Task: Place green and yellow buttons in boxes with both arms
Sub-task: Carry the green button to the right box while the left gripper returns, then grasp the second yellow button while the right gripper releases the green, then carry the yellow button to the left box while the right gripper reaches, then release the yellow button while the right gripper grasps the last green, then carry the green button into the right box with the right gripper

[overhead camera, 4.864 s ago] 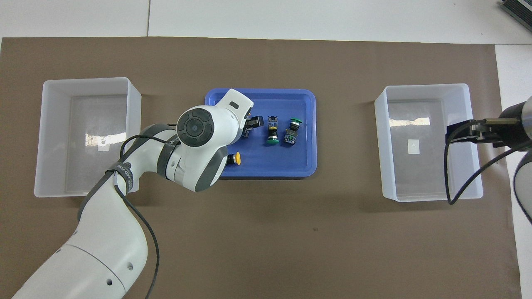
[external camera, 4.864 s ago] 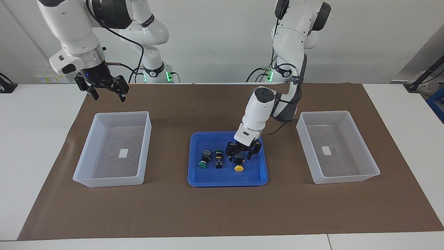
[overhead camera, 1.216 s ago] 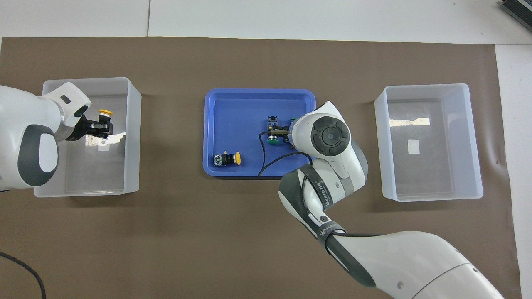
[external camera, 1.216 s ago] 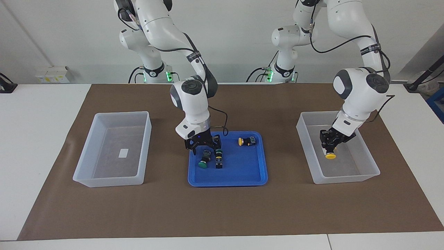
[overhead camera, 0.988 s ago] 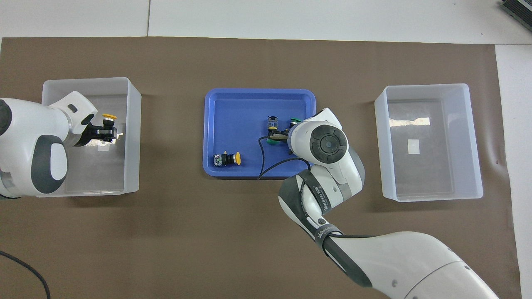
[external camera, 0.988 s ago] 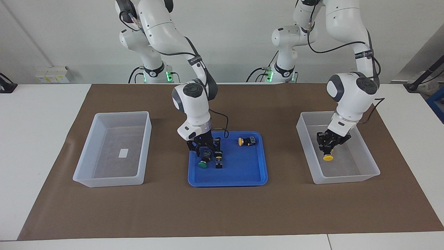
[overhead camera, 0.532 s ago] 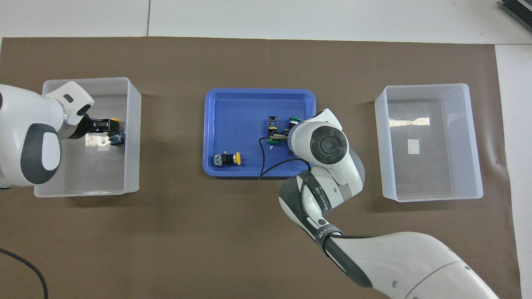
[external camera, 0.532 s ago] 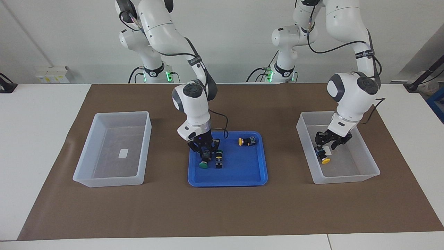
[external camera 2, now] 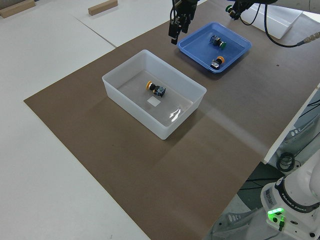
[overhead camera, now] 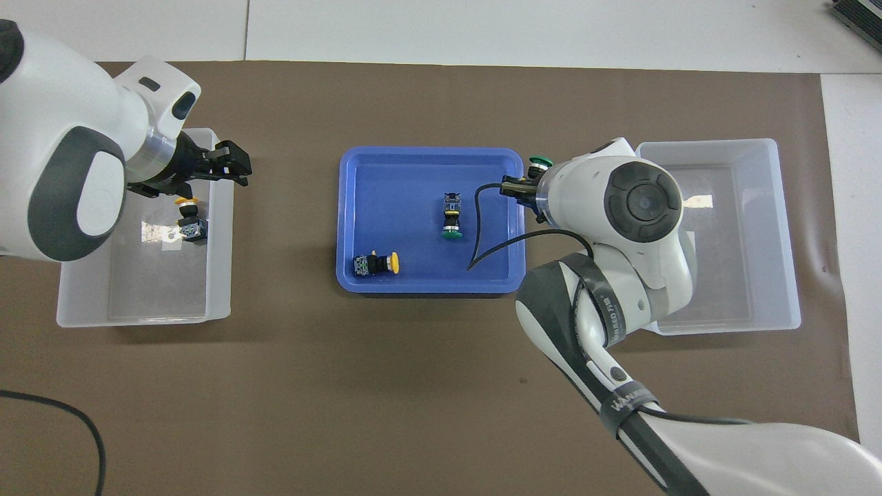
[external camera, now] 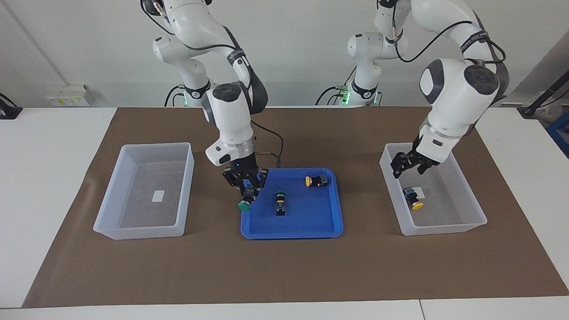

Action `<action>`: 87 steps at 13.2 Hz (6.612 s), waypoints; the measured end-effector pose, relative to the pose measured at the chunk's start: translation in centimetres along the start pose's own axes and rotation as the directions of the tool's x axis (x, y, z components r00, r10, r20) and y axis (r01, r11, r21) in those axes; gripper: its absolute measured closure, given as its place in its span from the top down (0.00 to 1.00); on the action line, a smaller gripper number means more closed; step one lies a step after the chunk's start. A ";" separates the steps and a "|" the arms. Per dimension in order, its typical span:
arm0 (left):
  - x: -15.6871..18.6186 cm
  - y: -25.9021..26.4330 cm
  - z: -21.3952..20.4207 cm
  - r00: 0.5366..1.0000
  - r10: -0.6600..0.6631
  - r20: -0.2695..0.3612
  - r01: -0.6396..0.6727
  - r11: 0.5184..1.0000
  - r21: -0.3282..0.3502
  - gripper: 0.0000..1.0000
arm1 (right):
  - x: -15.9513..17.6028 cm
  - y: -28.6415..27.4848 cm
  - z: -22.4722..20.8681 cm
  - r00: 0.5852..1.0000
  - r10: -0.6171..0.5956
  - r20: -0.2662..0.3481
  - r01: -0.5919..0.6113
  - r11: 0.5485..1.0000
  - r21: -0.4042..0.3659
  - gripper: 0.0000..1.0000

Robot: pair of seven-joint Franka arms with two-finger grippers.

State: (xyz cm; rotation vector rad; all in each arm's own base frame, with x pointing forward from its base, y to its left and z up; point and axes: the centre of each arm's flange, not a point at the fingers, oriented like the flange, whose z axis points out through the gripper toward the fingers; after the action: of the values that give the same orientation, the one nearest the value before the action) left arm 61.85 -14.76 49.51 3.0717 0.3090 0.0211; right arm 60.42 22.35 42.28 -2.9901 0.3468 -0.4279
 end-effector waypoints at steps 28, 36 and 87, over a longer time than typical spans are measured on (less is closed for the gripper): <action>-14.1 14.4 18.6 0.619 -0.785 0.018 0.779 0.612 -0.138 0.83 | -2.6 33.8 5.4 0.912 -0.340 0.230 0.366 0.927 -0.080 0.42; -13.9 14.3 20.7 0.611 -0.791 0.023 0.784 0.600 -0.161 0.69 | -1.4 33.3 3.4 0.917 -0.346 0.199 0.368 0.925 -0.089 1.00; 5.3 -21.2 13.3 0.938 0.330 -0.107 -0.325 0.943 0.064 0.81 | 0.5 -3.5 3.7 0.981 -0.195 0.022 0.196 0.975 -0.100 0.32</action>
State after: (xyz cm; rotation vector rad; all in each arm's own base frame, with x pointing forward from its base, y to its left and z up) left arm 63.13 6.38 35.07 3.1329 -0.2061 0.2110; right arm 62.72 25.87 39.33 -3.1382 0.0739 -0.4212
